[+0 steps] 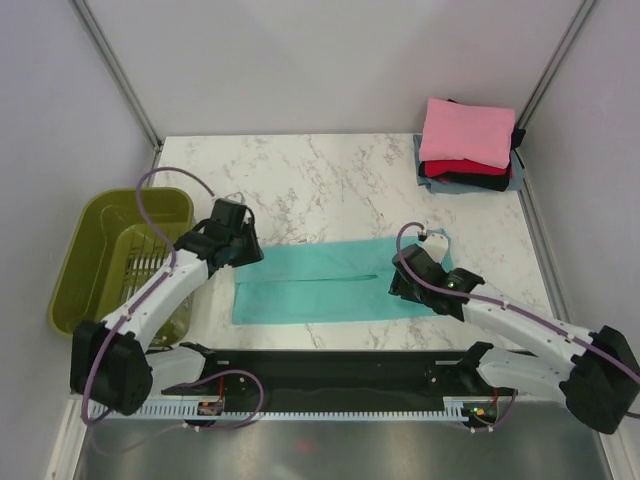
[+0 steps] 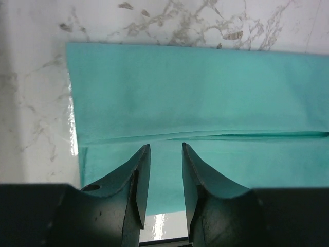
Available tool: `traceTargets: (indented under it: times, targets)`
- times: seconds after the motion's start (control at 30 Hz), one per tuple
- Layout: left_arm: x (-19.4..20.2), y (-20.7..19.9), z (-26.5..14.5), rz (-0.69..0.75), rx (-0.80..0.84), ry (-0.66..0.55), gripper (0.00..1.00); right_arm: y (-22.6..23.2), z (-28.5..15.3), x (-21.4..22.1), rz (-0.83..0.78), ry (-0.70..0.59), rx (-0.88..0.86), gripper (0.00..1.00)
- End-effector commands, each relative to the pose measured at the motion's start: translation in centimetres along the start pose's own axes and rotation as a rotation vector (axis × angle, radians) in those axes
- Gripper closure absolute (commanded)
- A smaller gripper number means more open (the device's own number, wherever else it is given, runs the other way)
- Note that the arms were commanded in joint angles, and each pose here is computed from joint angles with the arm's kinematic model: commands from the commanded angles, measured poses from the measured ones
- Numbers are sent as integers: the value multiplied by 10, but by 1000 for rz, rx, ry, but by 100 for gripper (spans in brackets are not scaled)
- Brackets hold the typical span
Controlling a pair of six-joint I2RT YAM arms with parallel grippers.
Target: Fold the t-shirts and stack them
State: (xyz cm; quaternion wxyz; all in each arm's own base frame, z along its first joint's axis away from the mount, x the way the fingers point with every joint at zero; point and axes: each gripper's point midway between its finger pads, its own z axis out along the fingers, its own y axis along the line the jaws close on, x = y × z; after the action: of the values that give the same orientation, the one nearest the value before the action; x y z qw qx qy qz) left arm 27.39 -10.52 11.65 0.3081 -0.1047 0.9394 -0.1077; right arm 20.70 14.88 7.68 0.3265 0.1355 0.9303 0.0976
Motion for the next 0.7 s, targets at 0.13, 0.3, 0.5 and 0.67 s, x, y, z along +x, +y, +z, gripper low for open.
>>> traceTargets:
  times: [0.13, 0.3, 0.5, 0.67]
  targets:
    - [-7, -41, 36, 115, -29, 47, 63, -9, 29, -81, 27, -117, 158, 46]
    - [1, -44, 66, 152, -59, 116, 64, -17, 64, -63, 40, 19, 177, 43]
    - [36, -28, 90, 139, -123, 214, 67, -7, 107, -59, -7, 81, 219, 40]
    - [73, -13, 95, 141, -160, 300, 68, 24, 150, -81, -55, 117, 205, 39]
